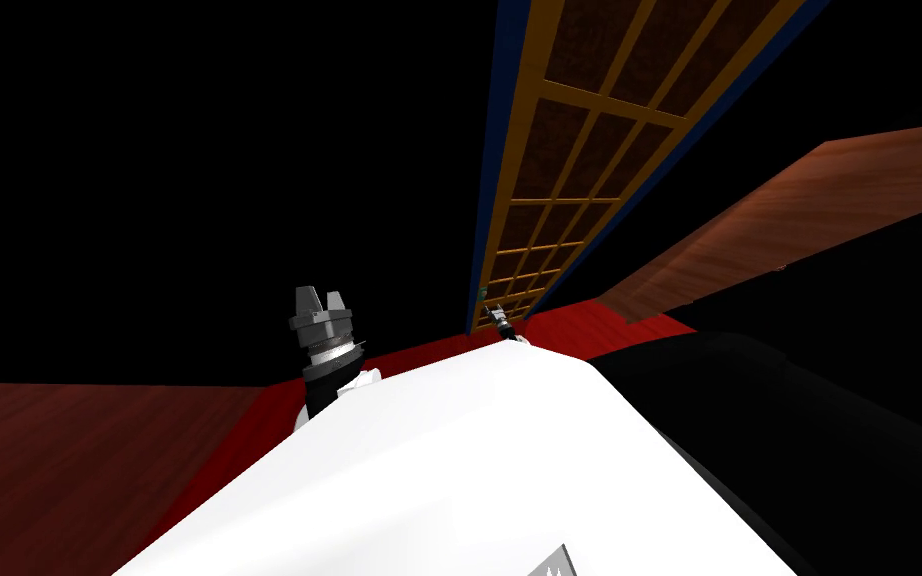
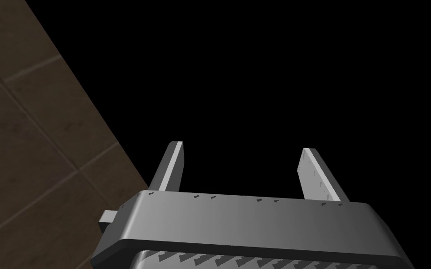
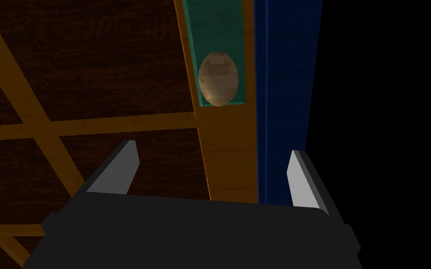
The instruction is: Pull the door open
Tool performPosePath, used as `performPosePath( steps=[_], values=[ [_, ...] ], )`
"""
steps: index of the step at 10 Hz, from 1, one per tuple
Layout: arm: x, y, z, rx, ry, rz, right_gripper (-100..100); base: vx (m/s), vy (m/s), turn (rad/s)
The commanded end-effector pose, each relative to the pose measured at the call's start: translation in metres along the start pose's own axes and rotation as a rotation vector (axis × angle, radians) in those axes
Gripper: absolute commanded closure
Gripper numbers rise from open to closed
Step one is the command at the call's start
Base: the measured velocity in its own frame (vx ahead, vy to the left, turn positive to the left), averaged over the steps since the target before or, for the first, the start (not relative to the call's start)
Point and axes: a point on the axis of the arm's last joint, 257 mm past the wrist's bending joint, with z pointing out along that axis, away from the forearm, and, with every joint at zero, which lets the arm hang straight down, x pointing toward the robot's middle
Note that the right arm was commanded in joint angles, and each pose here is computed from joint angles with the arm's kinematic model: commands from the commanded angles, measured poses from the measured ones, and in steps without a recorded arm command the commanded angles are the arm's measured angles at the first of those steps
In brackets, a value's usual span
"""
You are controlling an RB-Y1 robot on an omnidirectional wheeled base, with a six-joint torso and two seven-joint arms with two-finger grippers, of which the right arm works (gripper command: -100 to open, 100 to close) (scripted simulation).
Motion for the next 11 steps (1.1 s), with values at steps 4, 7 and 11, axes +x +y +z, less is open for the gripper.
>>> performPosePath(
  steps=[4,7,11],
  values=[
    [0.001,0.002,0.0035,0.002,0.004,-0.051,-100,-0.062,-0.010,0.001],
    [-0.001,-0.016,-0.0048,0.032,0.002,-0.055,-100,0.156,-0.002,0.091],
    [-0.004,-0.042,-0.0172,0.073,-0.004,-0.055,-100,0.206,0.023,0.103]
  ],
)
